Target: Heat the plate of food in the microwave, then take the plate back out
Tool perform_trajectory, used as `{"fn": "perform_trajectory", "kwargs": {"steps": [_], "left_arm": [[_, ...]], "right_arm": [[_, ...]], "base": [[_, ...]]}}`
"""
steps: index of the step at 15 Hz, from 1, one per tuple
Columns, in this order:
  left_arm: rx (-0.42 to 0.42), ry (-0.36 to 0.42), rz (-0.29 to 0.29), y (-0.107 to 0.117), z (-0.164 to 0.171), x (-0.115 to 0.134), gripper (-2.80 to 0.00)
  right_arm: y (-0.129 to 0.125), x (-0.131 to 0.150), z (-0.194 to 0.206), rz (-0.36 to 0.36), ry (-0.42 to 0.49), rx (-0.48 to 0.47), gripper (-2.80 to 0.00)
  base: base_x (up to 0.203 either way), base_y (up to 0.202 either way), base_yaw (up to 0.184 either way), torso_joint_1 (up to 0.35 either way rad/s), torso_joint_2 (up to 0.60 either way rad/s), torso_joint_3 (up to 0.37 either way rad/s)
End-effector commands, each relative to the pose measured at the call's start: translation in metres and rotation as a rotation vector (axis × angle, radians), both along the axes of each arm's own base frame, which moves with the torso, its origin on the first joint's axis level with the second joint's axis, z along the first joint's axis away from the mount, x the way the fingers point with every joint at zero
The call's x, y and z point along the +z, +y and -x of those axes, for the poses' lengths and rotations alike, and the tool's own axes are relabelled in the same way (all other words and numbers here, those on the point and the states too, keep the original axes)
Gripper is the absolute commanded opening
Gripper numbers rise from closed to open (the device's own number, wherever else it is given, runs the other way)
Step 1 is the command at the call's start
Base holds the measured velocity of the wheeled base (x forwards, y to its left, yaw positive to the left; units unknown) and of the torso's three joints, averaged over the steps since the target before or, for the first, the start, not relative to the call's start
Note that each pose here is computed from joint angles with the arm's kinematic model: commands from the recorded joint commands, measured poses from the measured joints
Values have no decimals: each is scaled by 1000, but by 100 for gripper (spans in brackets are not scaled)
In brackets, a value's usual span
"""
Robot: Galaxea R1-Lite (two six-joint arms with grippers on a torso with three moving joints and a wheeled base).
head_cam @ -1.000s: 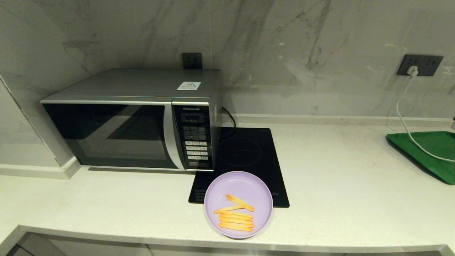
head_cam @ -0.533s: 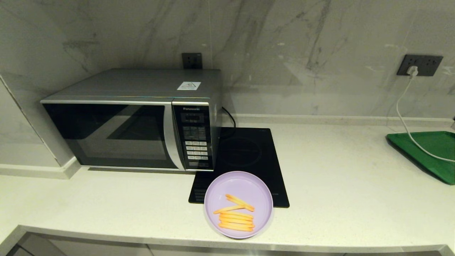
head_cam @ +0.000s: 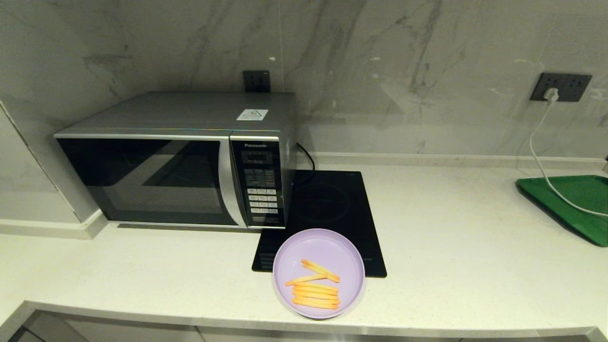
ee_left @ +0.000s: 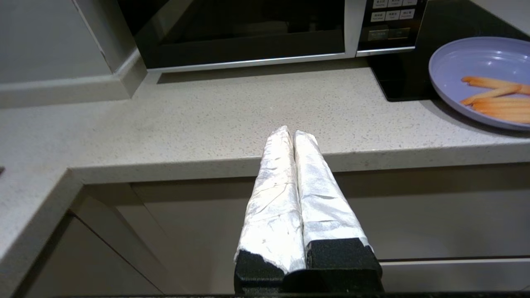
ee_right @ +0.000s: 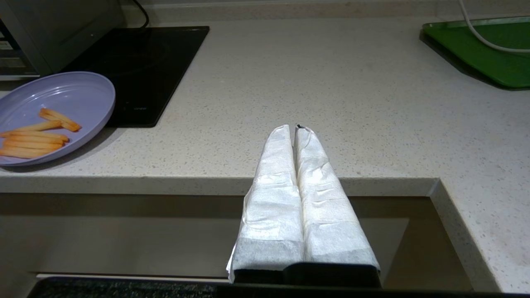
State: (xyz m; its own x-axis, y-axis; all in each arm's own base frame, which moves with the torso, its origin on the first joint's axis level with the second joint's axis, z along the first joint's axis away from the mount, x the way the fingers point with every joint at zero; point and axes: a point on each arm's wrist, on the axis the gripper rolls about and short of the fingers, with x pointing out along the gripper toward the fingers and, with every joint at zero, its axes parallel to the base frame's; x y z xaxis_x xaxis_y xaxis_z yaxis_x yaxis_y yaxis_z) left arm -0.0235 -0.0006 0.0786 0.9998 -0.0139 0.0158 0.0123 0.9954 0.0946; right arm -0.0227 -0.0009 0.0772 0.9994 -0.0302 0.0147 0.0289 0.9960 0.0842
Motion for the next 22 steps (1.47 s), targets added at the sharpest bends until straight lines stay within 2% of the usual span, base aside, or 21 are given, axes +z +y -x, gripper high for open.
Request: {"fn": "perform_trajectory", "kwargs": {"steps": [1, 6, 18, 21, 22], "left_arm": [[4, 6, 64, 0, -1, -1, -280], [5, 6, 90, 0, -1, -2, -280], [7, 6, 90, 0, -1, -2, -280], [7, 6, 90, 0, -1, -2, -280], [7, 6, 90, 0, -1, -2, -280]], "right_arm": [[0, 0, 0, -1, -2, 0, -280], [0, 0, 0, -1, -2, 0, -280], [0, 0, 0, 6, 0, 1, -280], [0, 0, 0, 10, 10, 1, -280], [0, -1, 1, 11, 40, 3, -280]], "base": [[0, 0, 0, 0, 0, 0], [0, 0, 0, 0, 0, 0], [0, 0, 0, 0, 0, 0], [0, 0, 0, 0, 0, 0], [0, 0, 0, 0, 0, 0]]}}
